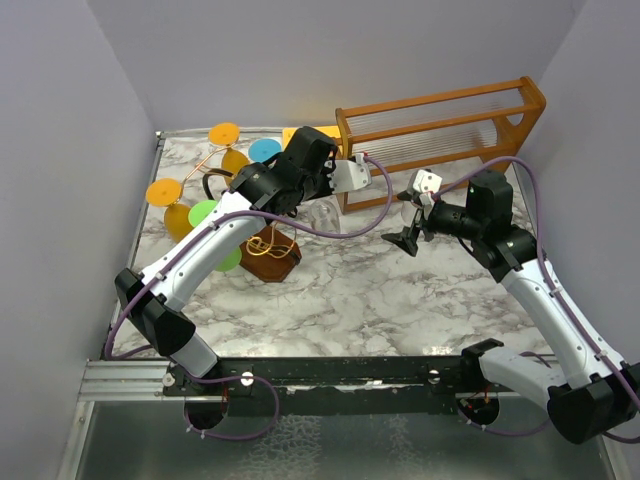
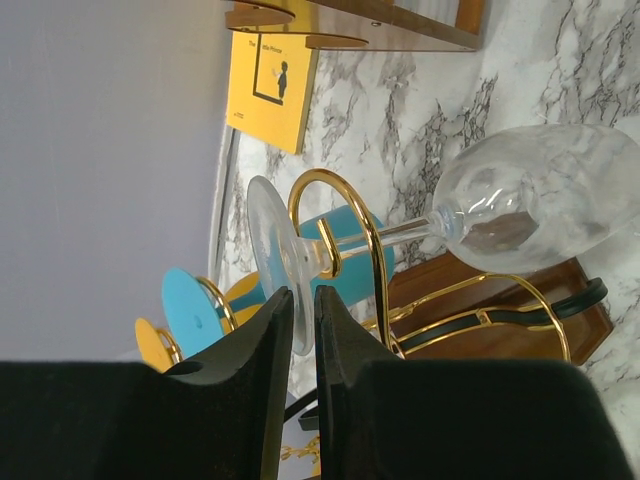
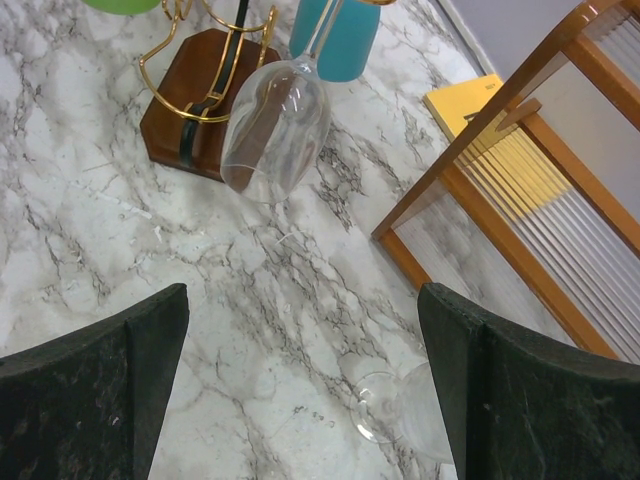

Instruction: Place the wine glass upside down on the wine glass rack

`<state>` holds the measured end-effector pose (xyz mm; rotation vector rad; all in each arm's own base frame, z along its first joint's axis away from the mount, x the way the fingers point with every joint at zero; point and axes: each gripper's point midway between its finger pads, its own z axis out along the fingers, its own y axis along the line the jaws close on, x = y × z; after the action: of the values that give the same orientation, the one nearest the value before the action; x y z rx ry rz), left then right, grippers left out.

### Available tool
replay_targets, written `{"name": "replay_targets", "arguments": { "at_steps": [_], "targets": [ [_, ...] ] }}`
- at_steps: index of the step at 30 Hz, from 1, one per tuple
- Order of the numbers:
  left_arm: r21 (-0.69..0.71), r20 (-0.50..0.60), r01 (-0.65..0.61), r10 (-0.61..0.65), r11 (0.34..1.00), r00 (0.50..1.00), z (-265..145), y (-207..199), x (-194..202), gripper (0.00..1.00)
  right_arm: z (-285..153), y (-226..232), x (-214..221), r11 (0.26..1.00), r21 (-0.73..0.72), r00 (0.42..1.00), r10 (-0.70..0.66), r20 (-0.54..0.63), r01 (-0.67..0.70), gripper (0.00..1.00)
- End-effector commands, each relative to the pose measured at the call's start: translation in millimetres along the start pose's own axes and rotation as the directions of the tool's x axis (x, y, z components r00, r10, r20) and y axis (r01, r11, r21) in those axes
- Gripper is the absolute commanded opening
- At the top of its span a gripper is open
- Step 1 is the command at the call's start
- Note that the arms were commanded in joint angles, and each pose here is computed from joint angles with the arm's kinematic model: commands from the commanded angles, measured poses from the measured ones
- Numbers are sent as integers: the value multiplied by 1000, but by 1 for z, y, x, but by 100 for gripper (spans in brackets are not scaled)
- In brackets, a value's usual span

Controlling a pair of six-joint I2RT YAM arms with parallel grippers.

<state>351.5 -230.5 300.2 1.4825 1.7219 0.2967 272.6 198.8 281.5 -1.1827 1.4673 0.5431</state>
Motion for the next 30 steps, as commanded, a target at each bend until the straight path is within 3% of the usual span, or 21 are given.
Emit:
{"name": "replay_targets", "arguments": {
  "at_steps": [1,18,30],
  "targets": [
    [-6,74,14,-14,1000,997,-6,4,-15,17,2,3,4,1000,-20,1000,0,5,0,96],
    [39,58,-10,8,999,998,-9,-4,-10,19,-1,-6,0,1000,25,1000,1,-2,-1,97],
    [-3,76,-4,5,1000,997,-21,3,-10,28,0,-6,3,1000,25,1000,3,-7,-2,97]
  ]
}}
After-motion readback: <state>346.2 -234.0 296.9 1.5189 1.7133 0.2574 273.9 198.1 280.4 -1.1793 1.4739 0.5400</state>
